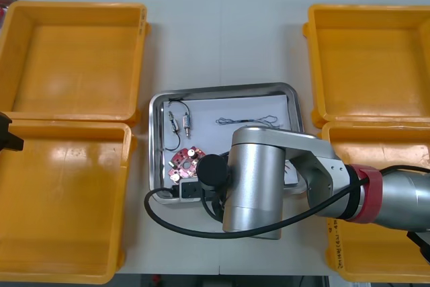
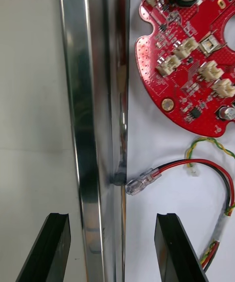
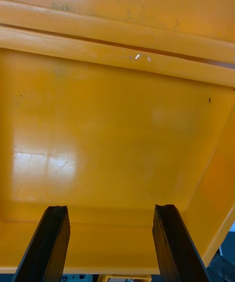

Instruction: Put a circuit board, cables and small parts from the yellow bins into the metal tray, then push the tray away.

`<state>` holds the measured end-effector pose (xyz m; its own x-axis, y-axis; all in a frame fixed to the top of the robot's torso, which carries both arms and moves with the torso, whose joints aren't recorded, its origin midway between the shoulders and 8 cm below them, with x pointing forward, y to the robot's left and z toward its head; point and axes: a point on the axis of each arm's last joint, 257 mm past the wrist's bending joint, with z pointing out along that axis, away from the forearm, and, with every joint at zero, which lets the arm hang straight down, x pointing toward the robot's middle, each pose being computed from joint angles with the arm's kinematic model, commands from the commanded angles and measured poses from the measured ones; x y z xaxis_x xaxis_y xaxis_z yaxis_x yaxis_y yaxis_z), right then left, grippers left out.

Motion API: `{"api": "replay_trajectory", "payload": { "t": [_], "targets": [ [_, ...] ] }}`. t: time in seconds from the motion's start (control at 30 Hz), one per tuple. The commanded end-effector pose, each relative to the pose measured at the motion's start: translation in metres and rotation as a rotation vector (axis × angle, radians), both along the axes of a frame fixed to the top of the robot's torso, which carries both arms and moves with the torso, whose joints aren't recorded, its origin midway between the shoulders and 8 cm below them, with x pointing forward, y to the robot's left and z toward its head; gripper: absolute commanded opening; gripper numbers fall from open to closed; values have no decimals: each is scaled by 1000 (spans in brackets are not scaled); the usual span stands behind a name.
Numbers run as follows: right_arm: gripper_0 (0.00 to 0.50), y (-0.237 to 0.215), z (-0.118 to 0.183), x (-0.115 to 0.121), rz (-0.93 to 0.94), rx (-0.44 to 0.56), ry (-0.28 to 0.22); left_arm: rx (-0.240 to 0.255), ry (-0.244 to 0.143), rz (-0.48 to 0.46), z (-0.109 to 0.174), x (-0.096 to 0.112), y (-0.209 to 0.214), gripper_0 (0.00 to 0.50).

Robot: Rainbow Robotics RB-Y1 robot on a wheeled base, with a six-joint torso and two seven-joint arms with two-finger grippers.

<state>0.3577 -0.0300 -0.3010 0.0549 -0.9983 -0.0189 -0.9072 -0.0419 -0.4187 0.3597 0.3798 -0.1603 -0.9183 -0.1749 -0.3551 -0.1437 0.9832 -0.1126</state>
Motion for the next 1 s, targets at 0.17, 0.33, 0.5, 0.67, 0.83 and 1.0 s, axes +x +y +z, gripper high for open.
{"api": "replay_trajectory", "payload": {
  "t": [0.17,0.33,0.5,0.67,0.83,1.0],
  "targets": [
    [500,-5,3,10,-10,-10,-32,101,-21,-92,13,-5,18,500],
    [500,-4,3,13,-8,-12,-49,101,-21,-92,13,-5,18,500],
    [500,-4,2,12,-11,-12,-46,101,-21,-92,13,-5,18,500],
    [172,-5,2,12,-18,-10,-46,101,-21,-92,13,-5,18,500],
    [0,-1,2,10,-21,-2,-42,101,-21,-92,13,-5,18,500],
    [0,3,4,12,-31,10,-56,101,-21,-92,13,-5,18,500]
  ]
}}
